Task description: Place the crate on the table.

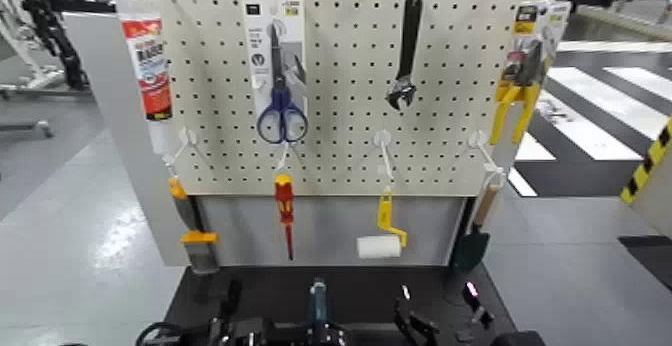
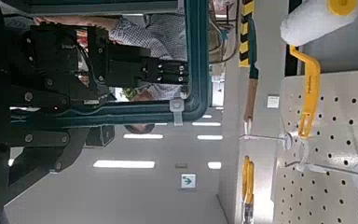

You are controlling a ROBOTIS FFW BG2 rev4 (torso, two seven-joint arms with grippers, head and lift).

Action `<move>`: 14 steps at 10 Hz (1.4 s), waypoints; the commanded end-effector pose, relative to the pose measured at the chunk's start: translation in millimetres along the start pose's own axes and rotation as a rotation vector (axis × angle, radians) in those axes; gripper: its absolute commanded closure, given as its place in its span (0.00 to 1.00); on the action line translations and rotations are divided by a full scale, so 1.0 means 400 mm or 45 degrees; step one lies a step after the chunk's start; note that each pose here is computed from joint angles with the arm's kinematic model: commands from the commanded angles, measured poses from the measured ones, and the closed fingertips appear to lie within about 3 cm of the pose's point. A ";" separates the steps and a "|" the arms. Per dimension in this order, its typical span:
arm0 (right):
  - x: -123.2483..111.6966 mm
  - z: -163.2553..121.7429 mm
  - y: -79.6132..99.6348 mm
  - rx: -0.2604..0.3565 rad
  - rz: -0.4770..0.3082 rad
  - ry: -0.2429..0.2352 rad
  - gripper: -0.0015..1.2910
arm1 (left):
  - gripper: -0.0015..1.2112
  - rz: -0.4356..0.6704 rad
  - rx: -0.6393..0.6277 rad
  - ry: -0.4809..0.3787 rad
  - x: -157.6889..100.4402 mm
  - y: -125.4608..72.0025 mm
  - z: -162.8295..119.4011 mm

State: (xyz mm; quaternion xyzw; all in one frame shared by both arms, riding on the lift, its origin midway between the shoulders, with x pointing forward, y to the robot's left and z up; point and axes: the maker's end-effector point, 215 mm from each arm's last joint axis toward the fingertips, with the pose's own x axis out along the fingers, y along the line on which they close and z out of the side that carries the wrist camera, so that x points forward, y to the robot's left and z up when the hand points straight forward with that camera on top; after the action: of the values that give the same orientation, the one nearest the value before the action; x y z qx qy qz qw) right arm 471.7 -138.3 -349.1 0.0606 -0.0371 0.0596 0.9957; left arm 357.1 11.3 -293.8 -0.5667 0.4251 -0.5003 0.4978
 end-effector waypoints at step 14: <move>0.002 0.000 0.004 0.017 0.003 -0.010 0.12 | 0.98 0.046 0.115 0.051 -0.007 0.055 0.170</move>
State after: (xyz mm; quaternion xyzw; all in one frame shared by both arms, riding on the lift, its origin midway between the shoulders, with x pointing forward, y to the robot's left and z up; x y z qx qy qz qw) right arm 472.4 -136.5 -348.5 0.0670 -0.0405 0.0611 0.9951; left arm 421.8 20.7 -312.0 -0.5305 0.4179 -0.5248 0.5182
